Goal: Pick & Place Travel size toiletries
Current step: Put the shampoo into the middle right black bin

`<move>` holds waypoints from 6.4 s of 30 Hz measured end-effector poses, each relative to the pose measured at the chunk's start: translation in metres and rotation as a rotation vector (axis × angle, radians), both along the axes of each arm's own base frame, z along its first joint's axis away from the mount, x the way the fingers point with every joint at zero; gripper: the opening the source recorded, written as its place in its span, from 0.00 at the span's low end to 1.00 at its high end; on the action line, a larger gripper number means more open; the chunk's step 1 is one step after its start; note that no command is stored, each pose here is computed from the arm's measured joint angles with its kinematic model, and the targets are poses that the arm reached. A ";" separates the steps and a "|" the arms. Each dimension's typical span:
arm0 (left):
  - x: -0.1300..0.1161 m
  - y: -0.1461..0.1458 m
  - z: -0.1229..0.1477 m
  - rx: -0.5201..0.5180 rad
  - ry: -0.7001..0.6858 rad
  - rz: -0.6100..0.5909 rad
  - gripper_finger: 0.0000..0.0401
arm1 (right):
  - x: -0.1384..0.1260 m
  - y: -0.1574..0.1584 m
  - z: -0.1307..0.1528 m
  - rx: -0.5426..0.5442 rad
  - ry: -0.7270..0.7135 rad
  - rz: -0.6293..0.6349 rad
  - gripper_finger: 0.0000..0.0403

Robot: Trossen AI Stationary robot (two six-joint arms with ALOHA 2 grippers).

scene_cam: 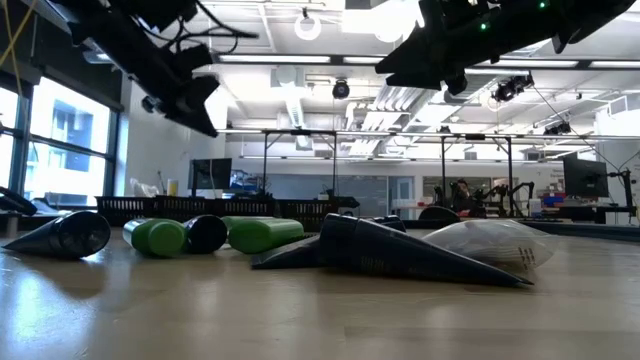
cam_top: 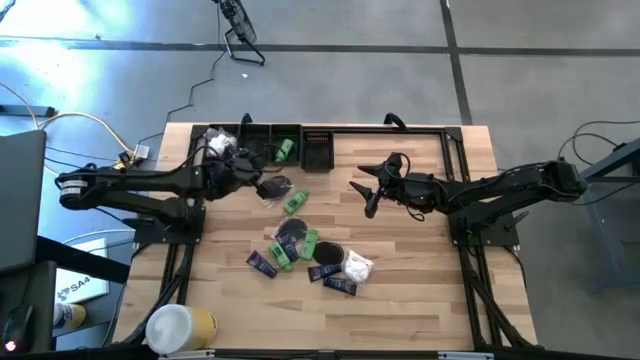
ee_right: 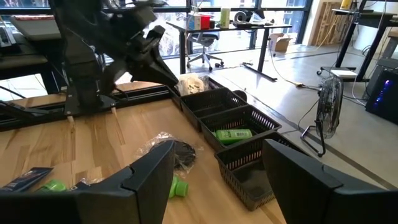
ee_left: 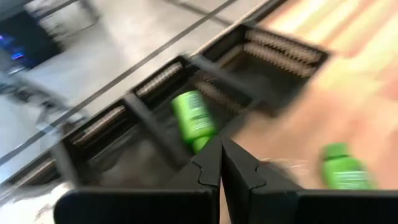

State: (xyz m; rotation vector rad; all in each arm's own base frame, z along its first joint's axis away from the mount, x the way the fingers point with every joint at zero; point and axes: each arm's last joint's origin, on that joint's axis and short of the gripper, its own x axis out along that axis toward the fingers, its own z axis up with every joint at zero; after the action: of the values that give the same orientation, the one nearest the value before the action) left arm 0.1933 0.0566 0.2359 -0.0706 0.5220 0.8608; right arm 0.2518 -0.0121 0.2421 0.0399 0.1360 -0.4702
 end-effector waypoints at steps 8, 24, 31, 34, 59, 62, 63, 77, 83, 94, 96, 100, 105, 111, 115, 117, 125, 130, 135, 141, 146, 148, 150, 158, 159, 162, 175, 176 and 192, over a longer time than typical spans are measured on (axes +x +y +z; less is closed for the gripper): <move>0.012 -0.008 0.012 0.034 -0.084 -0.231 0.00 | 0.000 0.000 0.000 0.000 0.001 0.000 0.58; 0.015 -0.009 0.015 0.041 -0.125 -0.297 0.00 | 0.000 0.000 0.000 -0.003 0.003 0.001 0.58; 0.015 -0.009 0.015 0.041 -0.125 -0.296 0.00 | 0.000 0.000 0.000 -0.003 0.003 0.001 0.58; 0.015 -0.009 0.015 0.041 -0.125 -0.296 0.00 | 0.000 0.000 0.000 -0.003 0.003 0.001 0.58; 0.015 -0.009 0.015 0.045 -0.123 -0.297 0.01 | 0.000 0.000 0.000 -0.003 0.003 0.001 0.58; 0.015 -0.009 0.015 0.045 -0.122 -0.298 0.05 | 0.000 0.000 0.000 -0.004 0.003 0.001 0.58; 0.015 -0.009 0.015 0.045 -0.122 -0.298 0.07 | 0.000 0.000 0.000 -0.004 0.003 0.001 0.58; 0.015 -0.009 0.015 0.042 -0.125 -0.296 0.46 | 0.000 0.000 0.000 -0.004 0.003 0.001 0.58; 0.015 -0.009 0.015 0.042 -0.125 -0.296 0.57 | 0.000 0.000 0.000 -0.004 0.003 0.001 0.58; 0.016 -0.009 0.016 0.036 -0.141 -0.295 0.60 | 0.000 0.000 0.000 -0.004 0.004 0.001 0.58; 0.016 -0.010 0.016 0.009 -0.162 -0.308 0.60 | 0.000 0.000 0.000 -0.004 0.004 0.001 0.58; 0.017 -0.010 0.017 -0.023 -0.197 -0.307 0.60 | 0.000 0.000 0.000 -0.004 0.004 0.000 0.58; 0.017 -0.010 0.017 -0.026 -0.199 -0.304 0.60 | 0.000 0.000 0.000 -0.004 0.004 0.000 0.58; 0.017 -0.010 0.017 -0.047 -0.217 -0.292 0.60 | 0.000 0.000 0.000 -0.004 0.005 0.000 0.58; 0.017 -0.010 0.017 -0.049 -0.220 -0.290 0.60 | 0.000 0.000 0.000 -0.004 0.005 0.000 0.58; 0.018 -0.010 0.018 -0.048 -0.232 -0.296 0.60 | 0.000 0.000 0.000 -0.004 0.005 0.001 0.58; 0.027 -0.009 0.012 -0.055 -0.230 -0.322 0.60 | 0.000 0.001 -0.002 -0.045 0.045 0.016 0.56; 0.030 -0.009 0.007 -0.060 -0.209 -0.322 0.60 | 0.001 0.003 -0.003 -0.038 0.051 0.112 0.45; 0.031 -0.009 0.007 -0.060 -0.209 -0.322 0.60 | -0.005 0.002 -0.003 -0.052 0.110 0.123 0.27; 0.031 -0.009 0.007 -0.060 -0.211 -0.321 0.60 | -0.030 0.002 0.014 -0.019 0.109 0.120 0.05; 0.032 -0.009 0.010 -0.048 -0.244 -0.323 0.60 | -0.056 0.003 0.028 -0.012 0.106 0.166 0.02; 0.032 -0.009 0.011 -0.046 -0.251 -0.324 0.60 | -0.064 0.003 0.030 -0.007 0.114 0.169 0.02; 0.032 -0.009 0.011 -0.049 -0.253 -0.322 0.60 | -0.070 0.004 0.031 0.000 0.127 0.198 0.01; 0.032 -0.008 0.011 -0.080 -0.279 -0.303 0.60 | -0.075 0.006 0.012 0.032 0.100 0.263 0.01; 0.032 -0.008 0.011 -0.081 -0.280 -0.303 0.60 | -0.075 0.006 0.007 0.042 0.085 0.262 0.01; 0.032 -0.008 0.011 -0.081 -0.280 -0.303 0.60 | -0.076 0.006 -0.008 0.052 0.045 0.259 0.01; 0.035 -0.008 0.011 -0.107 -0.317 -0.287 0.60 | -0.101 0.006 -0.005 0.007 -0.037 0.264 0.01; 0.037 -0.008 0.009 -0.112 -0.323 -0.284 0.60 | -0.103 0.006 -0.004 0.005 -0.049 0.264 0.01; 0.124 0.011 0.003 -0.196 0.105 -0.118 0.60 | -0.109 0.006 -0.003 0.012 -0.046 0.259 0.01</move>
State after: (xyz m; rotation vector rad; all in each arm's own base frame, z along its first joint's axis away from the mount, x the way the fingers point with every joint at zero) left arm 0.3169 0.0674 0.2390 -0.1729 0.7019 0.6989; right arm 0.1424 -0.0061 0.2395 0.0439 0.0966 -0.2101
